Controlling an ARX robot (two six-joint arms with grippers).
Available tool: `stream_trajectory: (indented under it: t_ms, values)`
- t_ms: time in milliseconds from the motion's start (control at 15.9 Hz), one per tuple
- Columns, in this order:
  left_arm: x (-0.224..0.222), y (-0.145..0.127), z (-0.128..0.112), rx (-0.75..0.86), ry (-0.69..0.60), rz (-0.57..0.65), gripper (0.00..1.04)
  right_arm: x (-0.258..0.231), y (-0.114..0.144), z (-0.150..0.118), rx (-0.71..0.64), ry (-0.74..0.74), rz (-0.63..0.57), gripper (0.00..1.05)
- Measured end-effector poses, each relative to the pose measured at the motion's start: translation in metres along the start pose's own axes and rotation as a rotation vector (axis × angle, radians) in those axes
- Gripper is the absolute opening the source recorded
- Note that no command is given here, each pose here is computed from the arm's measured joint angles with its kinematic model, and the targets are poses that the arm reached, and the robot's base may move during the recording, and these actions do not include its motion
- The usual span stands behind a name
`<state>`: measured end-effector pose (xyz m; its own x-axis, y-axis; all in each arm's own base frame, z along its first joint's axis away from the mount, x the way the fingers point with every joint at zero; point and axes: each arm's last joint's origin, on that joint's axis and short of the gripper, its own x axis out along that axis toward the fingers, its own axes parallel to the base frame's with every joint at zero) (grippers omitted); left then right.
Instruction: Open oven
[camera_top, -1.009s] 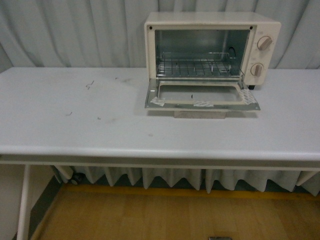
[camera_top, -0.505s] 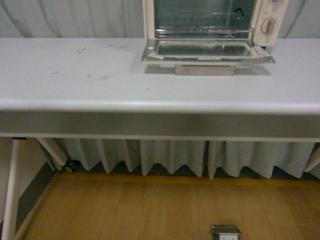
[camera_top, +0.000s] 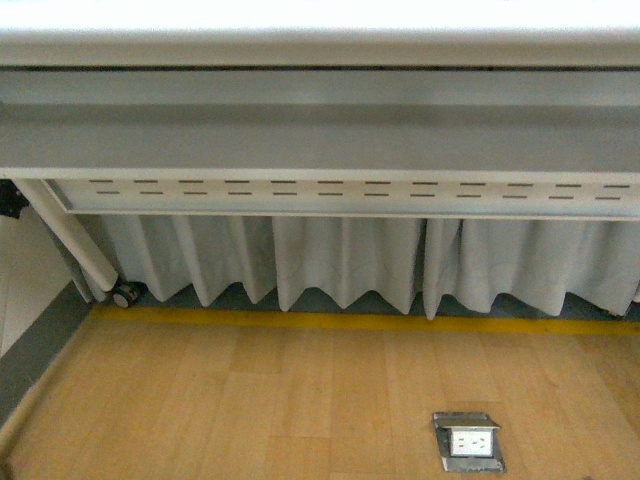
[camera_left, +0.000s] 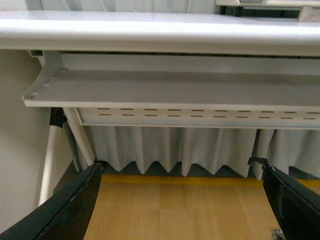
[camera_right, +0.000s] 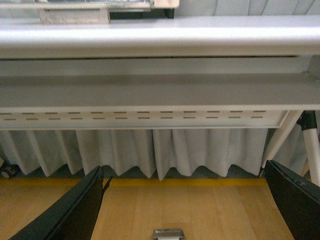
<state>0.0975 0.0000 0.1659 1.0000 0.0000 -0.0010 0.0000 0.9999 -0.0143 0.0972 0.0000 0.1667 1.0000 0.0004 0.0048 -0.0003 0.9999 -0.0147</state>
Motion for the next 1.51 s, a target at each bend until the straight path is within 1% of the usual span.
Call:
stream_trajectory:
  t_ms: [1514]
  values:
    - [0.0,0.0,-0.0001,0.0,0.001,0.0,0.98,0.0,0.0,-0.0001,0.0,0.001,0.0,0.98]
